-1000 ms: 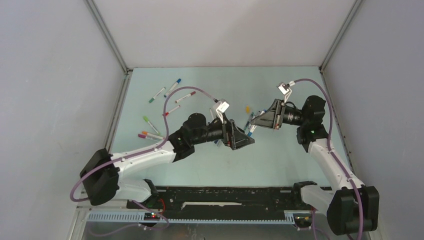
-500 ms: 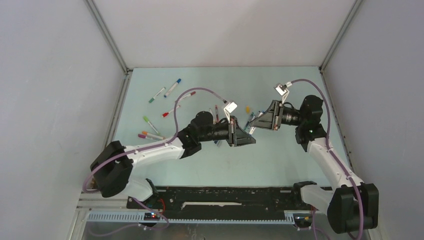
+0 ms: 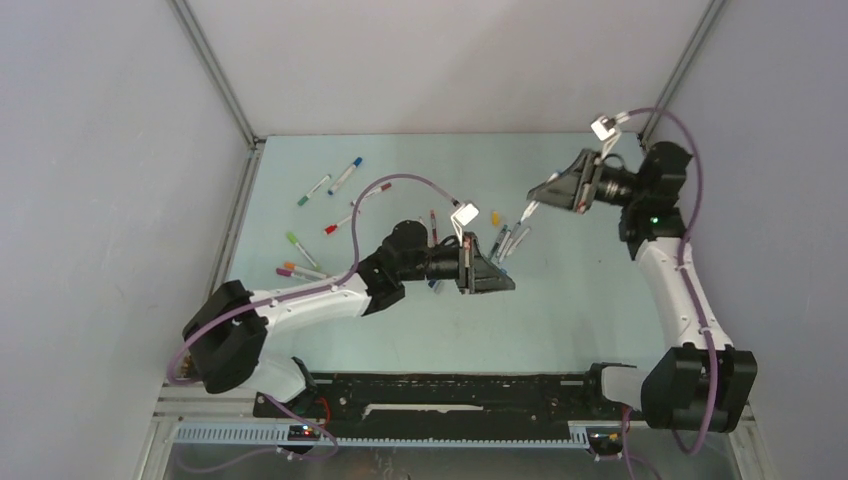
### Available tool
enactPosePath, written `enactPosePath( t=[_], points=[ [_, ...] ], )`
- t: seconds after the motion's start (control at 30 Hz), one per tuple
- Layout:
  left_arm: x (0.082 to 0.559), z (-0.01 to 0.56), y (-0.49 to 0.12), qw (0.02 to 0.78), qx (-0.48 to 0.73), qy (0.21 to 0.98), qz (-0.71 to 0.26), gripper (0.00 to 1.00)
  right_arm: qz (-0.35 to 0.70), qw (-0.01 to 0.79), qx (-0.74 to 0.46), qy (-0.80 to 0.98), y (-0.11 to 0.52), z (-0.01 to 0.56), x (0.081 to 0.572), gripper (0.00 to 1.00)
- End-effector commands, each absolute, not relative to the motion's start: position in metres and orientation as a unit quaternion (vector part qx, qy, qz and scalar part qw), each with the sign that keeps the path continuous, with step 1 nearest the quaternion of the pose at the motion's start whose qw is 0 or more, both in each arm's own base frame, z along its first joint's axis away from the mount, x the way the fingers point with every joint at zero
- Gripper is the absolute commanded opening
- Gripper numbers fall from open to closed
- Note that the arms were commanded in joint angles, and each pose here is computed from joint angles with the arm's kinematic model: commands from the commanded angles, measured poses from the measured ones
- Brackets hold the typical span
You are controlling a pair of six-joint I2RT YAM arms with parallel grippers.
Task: Open the pen caps
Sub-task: Open the pen cap from the pen.
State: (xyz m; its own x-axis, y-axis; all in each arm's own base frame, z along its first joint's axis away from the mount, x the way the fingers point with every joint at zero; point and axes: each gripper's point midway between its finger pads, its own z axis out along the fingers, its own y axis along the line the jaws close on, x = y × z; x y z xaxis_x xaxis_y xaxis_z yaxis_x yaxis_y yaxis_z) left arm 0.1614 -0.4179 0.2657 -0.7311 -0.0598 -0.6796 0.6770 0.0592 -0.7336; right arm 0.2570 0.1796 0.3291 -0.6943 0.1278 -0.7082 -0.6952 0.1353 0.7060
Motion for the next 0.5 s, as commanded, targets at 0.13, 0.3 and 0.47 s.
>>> enactPosePath(
  t=[0.13,0.3,0.47],
  points=[
    [0.128,0.209,-0.396,0.199,0.257,0.721,-0.612,0.0,0.546,0.442,-0.206,0.681,0.143,0.352,0.301,0.0],
    [0.161,0.18,-0.369,0.29,0.226,0.782,-0.503,0.0,0.468,0.401,-0.101,0.781,0.121,0.256,0.323,0.0],
    [0.2,0.158,-0.321,0.38,0.158,0.831,-0.374,0.0,0.428,0.359,0.009,0.829,0.108,0.16,0.321,0.0]
  ],
)
